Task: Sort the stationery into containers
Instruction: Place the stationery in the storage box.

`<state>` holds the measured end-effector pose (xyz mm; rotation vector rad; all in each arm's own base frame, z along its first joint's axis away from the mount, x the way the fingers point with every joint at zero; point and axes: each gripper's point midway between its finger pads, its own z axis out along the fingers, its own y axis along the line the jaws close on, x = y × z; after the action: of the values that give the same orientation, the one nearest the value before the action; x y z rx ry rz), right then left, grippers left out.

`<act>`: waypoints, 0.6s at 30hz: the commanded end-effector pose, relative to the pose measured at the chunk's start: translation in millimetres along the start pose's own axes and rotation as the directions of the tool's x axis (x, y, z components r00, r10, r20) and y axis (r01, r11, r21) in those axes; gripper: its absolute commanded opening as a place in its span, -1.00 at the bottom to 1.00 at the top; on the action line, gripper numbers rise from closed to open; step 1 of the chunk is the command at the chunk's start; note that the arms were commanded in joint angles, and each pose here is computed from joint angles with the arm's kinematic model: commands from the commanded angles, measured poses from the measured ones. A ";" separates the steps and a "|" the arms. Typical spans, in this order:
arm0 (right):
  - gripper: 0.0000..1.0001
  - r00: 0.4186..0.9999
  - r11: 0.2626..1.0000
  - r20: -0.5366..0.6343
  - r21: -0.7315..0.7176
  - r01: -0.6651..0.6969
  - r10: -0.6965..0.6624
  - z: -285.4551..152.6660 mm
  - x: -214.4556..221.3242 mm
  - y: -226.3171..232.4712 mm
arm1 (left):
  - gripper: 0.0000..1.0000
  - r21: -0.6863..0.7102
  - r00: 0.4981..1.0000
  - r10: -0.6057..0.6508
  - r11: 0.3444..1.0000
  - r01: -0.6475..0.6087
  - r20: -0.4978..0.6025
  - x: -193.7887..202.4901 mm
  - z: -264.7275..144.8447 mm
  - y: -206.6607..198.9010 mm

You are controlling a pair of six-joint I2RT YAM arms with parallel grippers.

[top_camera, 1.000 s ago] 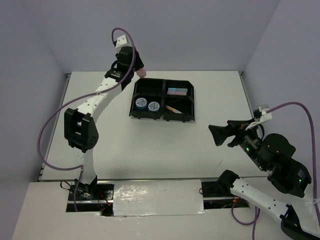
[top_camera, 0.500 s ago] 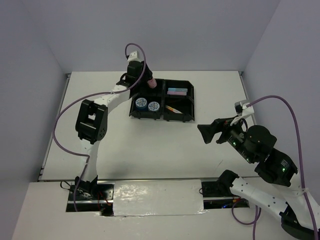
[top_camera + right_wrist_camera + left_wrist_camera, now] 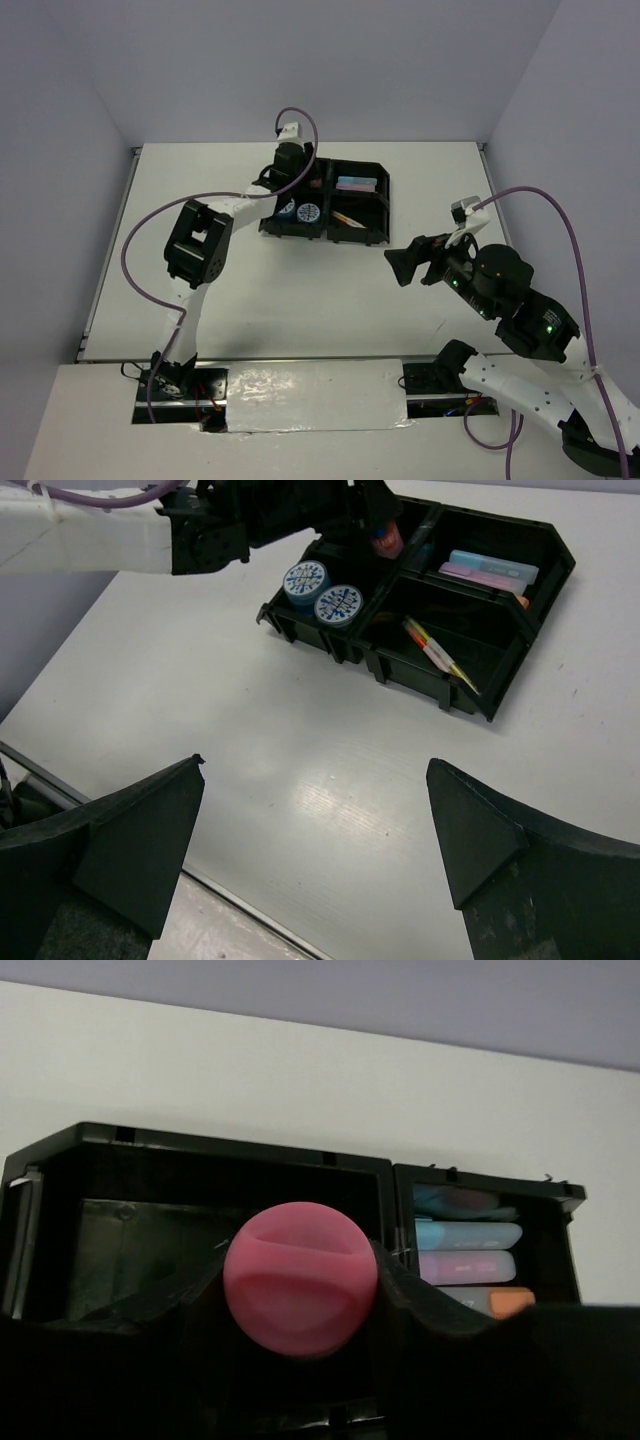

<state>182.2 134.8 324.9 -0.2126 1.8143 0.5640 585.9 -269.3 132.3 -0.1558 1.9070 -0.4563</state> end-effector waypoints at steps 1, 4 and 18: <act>0.99 0.999 1.000 0.042 -0.029 -0.004 0.006 1.0 -9.6 6.1 | 0.32 0.064 0.991 0.035 0.997 -0.044 0.130 -36.0 -14.4 -30.7; 0.99 0.999 1.000 0.041 -0.029 -0.006 0.007 1.4 -9.3 6.2 | 0.69 0.066 0.990 0.036 0.997 -0.046 0.139 -38.1 -23.3 -35.8; 0.99 0.999 1.000 0.047 0.012 0.004 -0.004 9.4 -11.5 1.3 | 0.99 0.019 0.968 0.057 0.998 -0.064 0.246 -135.2 -109.3 -65.5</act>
<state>184.3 137.6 321.9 -0.2168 1.8182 0.5641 541.2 -277.1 225.8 -0.0904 1.7729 -0.4239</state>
